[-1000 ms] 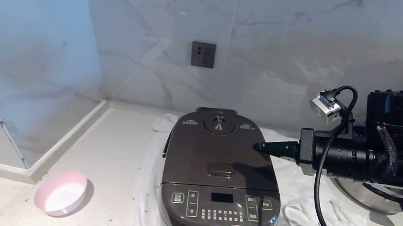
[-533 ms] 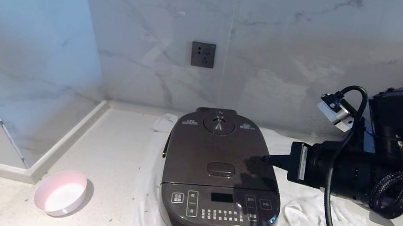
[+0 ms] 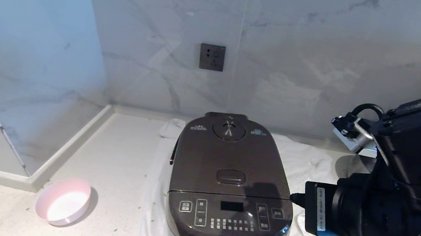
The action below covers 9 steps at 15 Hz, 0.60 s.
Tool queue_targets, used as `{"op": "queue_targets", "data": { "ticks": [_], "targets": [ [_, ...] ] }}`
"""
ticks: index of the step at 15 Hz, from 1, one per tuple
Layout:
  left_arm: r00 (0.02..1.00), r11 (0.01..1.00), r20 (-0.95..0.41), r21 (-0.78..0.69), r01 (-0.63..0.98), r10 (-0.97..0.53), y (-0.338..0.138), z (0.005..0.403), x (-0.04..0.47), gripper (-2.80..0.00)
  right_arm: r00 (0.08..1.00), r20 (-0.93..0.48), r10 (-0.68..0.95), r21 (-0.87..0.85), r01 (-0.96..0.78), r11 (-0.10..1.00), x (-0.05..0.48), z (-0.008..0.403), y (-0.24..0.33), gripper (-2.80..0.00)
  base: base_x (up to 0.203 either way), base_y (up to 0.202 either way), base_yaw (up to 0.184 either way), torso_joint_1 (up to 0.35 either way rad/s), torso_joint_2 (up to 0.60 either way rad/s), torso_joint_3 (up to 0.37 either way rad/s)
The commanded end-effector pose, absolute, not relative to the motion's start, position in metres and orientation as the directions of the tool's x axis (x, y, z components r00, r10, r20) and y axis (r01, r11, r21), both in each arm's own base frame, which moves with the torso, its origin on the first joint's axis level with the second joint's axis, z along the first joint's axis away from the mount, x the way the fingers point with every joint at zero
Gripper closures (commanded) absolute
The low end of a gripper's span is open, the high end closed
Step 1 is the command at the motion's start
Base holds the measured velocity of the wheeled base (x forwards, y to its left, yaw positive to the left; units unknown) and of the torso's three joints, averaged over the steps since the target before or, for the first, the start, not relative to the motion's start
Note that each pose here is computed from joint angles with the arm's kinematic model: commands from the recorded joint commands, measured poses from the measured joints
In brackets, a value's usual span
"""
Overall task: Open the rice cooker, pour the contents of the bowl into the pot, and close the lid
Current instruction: Press the start button
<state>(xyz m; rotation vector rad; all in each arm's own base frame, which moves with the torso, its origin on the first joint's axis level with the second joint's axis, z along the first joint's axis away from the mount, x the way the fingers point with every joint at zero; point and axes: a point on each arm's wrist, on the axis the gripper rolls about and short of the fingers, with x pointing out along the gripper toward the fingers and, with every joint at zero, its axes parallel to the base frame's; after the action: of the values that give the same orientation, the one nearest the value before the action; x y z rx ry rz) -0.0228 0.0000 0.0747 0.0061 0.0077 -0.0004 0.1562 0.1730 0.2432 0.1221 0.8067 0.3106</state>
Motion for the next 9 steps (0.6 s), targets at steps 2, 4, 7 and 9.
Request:
{"op": "queue_targets", "data": {
  "ticks": [2, 4, 7, 9],
  "targets": [
    [1.0, 1.0, -0.009, 0.006, 0.0, 0.0, 0.0, 0.074, -0.023, 0.0, 0.624, -0.707, 0.334, 0.241, -0.231, 0.943, 0.16, 0.241, 0.175, 0.0, 0.0, 0.0, 0.0, 0.0, 0.0, 0.0],
    [1.0, 1.0, -0.011, 0.006, 0.0, 0.0, 0.0, 0.074, -0.023, 0.0, 0.571, -0.725, 0.385, 0.296, -0.247, 0.923, 0.165, 0.239, 0.172, 0.0, 0.0, 0.0, 0.0, 0.0, 0.0, 0.0],
    [1.0, 1.0, -0.009, 0.006, 0.002, -0.002, 0.0, 0.074, -0.023, 0.0, 0.532, -0.775, 0.341, 0.283, -0.19, 0.94, 0.185, 0.221, 0.169, 0.0, 0.0, 0.0, 0.0, 0.0, 0.0, 0.0],
    [1.0, 1.0, -0.009, 0.006, 0.002, -0.002, 0.0, 0.074, -0.023, 0.0, 0.506, -0.791, 0.344, 0.296, -0.176, 0.939, 0.199, 0.207, 0.168, 0.0, 0.0, 0.0, 0.0, 0.0, 0.0, 0.0]
  ]
}}
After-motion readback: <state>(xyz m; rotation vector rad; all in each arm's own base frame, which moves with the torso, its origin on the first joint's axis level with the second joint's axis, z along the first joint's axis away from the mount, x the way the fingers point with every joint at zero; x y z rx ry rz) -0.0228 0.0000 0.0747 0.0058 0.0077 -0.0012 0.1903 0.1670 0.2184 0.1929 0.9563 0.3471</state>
